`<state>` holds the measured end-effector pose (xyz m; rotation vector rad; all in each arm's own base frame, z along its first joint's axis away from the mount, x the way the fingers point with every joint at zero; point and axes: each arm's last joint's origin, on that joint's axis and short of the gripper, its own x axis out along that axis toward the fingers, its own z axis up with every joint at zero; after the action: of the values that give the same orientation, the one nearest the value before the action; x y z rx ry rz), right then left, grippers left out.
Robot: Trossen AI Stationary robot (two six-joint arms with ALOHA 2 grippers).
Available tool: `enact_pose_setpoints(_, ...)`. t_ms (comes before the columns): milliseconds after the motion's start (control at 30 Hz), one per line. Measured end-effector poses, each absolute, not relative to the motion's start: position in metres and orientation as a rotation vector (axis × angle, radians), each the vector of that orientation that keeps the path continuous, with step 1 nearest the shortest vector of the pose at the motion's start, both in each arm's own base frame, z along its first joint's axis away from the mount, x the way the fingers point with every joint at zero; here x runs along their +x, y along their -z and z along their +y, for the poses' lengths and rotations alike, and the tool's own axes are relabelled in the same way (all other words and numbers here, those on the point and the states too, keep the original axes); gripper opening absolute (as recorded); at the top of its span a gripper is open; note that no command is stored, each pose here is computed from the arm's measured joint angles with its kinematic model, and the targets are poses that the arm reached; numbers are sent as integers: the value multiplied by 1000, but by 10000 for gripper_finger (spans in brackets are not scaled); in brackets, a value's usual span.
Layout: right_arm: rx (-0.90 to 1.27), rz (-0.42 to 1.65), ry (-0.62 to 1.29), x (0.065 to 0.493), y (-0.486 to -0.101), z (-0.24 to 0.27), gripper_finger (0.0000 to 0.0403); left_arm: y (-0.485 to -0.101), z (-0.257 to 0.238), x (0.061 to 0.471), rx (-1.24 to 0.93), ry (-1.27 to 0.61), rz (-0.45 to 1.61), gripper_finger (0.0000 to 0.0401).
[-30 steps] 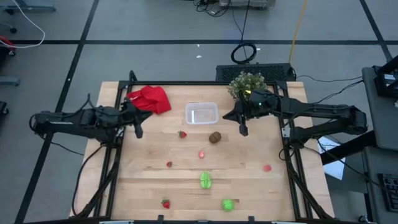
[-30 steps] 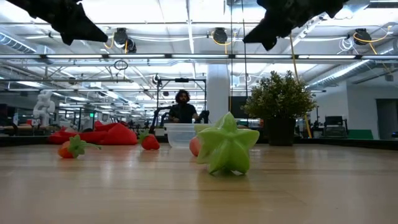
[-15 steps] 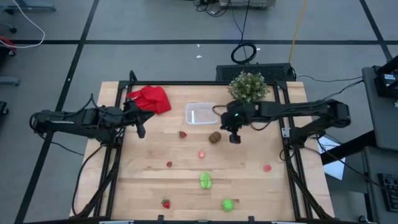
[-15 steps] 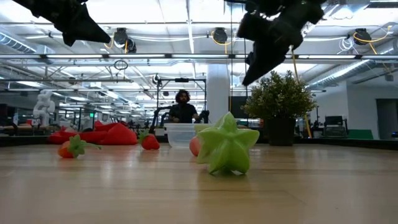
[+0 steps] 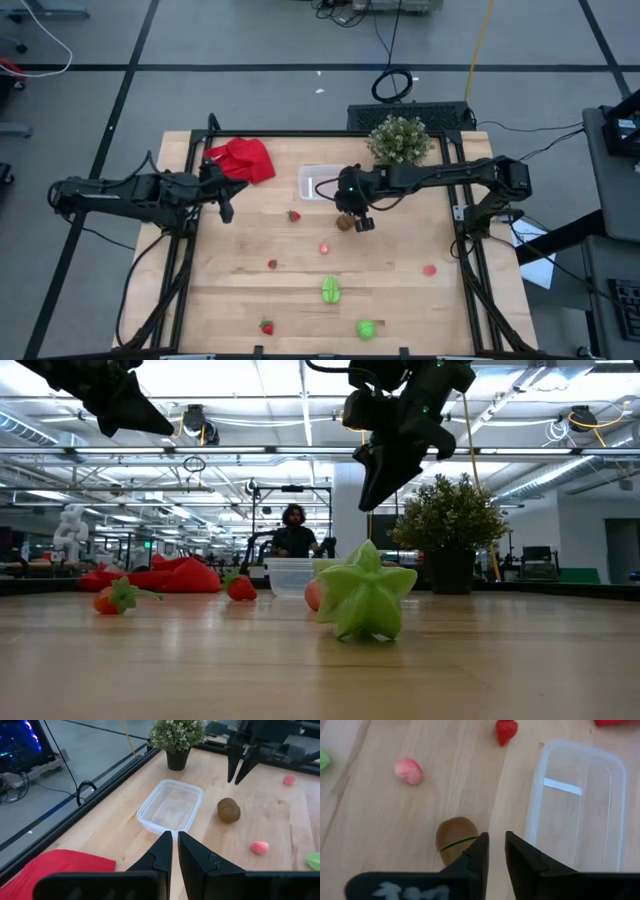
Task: Pick and placing Produce into tupperware
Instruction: Put the kiwi into the bin
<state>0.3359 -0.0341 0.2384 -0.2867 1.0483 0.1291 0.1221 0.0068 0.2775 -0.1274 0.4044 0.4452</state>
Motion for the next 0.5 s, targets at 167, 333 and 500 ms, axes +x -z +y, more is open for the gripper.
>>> enact_pose_setpoints(167,-299,1053,-141,334,-239,-34,77,-277,7,122,-126,-446,412,33)
enact_pose_setpoints(333,-256,1054,-119,334,-239,-34,94,-277,7,122,-125,-446,412,33)
enact_pose_setpoints(500,-196,1043,-126,335,-240,-33,139,-277,7,122,-125,-446,412,33)
